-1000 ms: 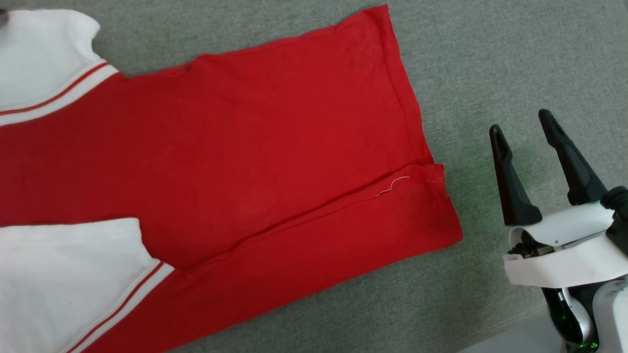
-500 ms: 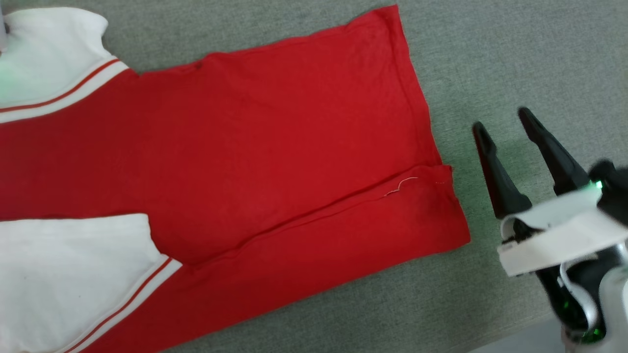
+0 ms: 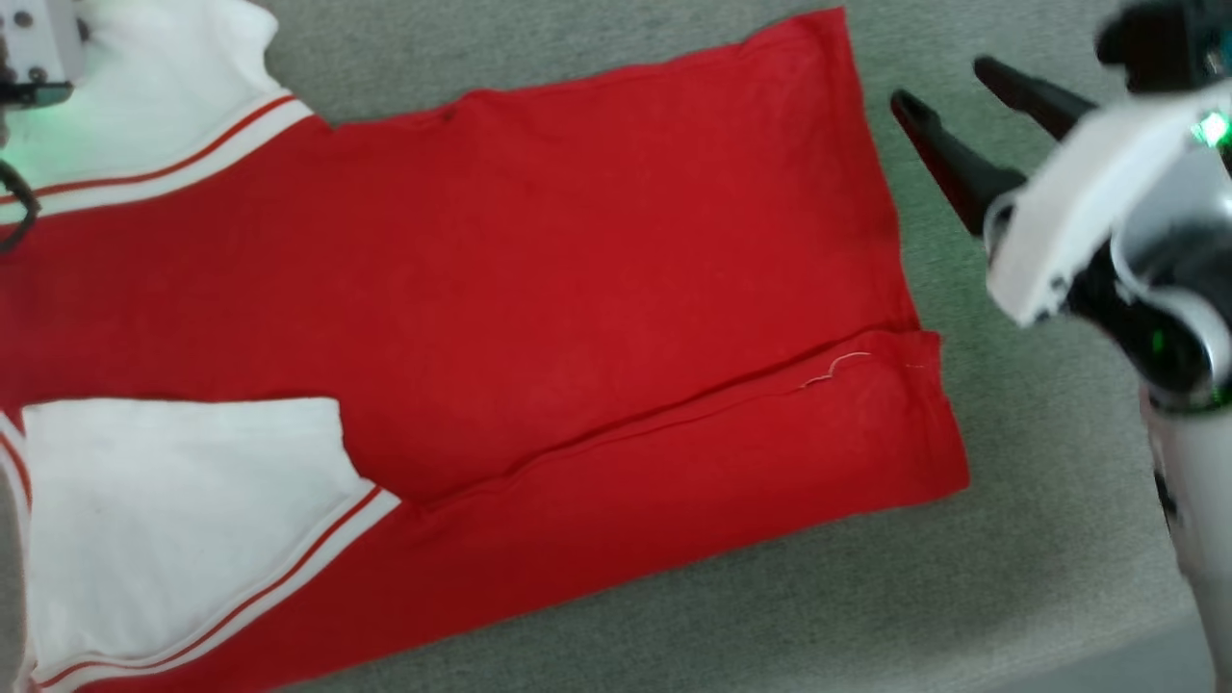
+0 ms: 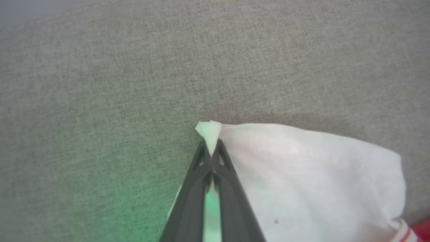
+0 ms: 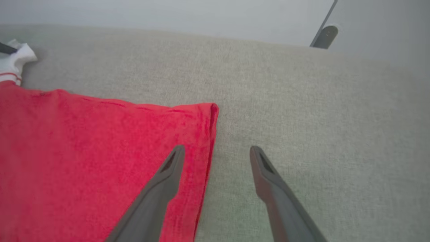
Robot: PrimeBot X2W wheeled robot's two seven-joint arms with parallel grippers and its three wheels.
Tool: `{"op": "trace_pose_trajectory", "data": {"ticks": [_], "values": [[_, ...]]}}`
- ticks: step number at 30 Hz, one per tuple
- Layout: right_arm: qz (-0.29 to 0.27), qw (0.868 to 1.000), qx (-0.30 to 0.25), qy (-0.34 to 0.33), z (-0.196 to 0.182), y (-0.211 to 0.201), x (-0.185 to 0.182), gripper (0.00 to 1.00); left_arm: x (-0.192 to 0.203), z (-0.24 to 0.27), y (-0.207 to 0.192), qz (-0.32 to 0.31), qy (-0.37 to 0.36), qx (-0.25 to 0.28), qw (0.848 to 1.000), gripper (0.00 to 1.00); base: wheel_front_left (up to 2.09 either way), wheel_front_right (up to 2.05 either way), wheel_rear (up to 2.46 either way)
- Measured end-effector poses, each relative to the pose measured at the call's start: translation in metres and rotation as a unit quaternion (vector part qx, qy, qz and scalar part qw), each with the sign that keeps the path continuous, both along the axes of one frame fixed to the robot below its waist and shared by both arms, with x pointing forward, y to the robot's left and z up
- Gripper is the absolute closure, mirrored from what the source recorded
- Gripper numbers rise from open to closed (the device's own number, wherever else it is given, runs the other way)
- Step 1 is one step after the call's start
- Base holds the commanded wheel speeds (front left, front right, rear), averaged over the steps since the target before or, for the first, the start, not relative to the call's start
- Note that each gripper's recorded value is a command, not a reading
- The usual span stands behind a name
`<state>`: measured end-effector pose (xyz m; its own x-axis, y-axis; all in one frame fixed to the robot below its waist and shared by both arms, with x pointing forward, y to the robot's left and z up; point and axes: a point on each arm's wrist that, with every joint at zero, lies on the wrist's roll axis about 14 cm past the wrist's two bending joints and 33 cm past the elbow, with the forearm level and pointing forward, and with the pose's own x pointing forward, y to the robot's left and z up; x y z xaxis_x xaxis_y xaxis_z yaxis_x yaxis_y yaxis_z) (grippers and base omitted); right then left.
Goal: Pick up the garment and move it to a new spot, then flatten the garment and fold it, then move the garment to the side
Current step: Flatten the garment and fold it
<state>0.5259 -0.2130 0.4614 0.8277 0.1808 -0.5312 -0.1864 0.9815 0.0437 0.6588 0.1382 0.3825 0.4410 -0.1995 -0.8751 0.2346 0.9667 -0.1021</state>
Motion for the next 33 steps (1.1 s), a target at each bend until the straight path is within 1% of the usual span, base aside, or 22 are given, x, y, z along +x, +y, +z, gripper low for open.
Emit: {"op": "trace_pose_trajectory", "data": {"ticks": [7, 10, 14, 15, 16, 17, 19, 24, 33], "values": [[0.013, 0.997, 0.0, 0.075, -0.026, 0.012, 0.032, 0.0, 0.003, -0.002, 0.0, -0.002, -0.006, -0.006, 1.0, 1.0, 0.0, 0.0, 0.0], [0.017, 0.993, -0.007, 0.113, -0.04, 0.015, 0.038, 0.0, 0.004, -0.003, 0.002, -0.002, -0.008, -0.007, 1.0, 1.0, 0.0, 0.0, 0.0], [0.023, 0.985, -0.014, 0.168, -0.058, 0.019, 0.038, 0.0, 0.004, -0.004, 0.003, 0.0, -0.009, -0.012, 1.0, 1.0, 0.0, 0.0, 0.0], [0.024, 0.984, -0.015, 0.176, -0.06, 0.019, 0.038, 0.56, 0.004, -0.004, 0.003, 0.0, -0.009, -0.012, 1.0, 1.0, 0.0, 0.0, 0.0], [0.024, 0.983, -0.016, 0.183, -0.061, 0.019, 0.04, 0.9, 0.004, -0.004, 0.004, 0.001, -0.009, -0.013, 1.0, 1.0, 0.0, 0.0, 0.0], [0.024, 0.982, -0.015, 0.187, -0.062, 0.019, 0.041, 1.0, 0.004, -0.004, 0.005, 0.003, -0.01, -0.012, 1.0, 1.0, 0.0, 0.0, 0.0], [0.026, 0.98, -0.019, 0.196, -0.063, 0.019, 0.042, 1.0, 0.005, -0.004, 0.006, 0.005, -0.013, -0.015, 1.0, 1.0, 0.0, 0.0, 0.0], [0.022, 0.981, -0.016, 0.193, -0.062, 0.018, 0.046, 1.0, 0.007, 0.001, 0.006, 0.013, -0.03, -0.025, 0.999, 1.0, 0.0, 0.0, 0.0], [0.032, 0.988, -0.039, 0.148, -0.038, 0.01, 0.049, 1.0, 0.003, 0.031, 0.007, 0.025, -0.071, -0.046, 0.996, 1.0, 0.0, 0.0, 0.0]]}}
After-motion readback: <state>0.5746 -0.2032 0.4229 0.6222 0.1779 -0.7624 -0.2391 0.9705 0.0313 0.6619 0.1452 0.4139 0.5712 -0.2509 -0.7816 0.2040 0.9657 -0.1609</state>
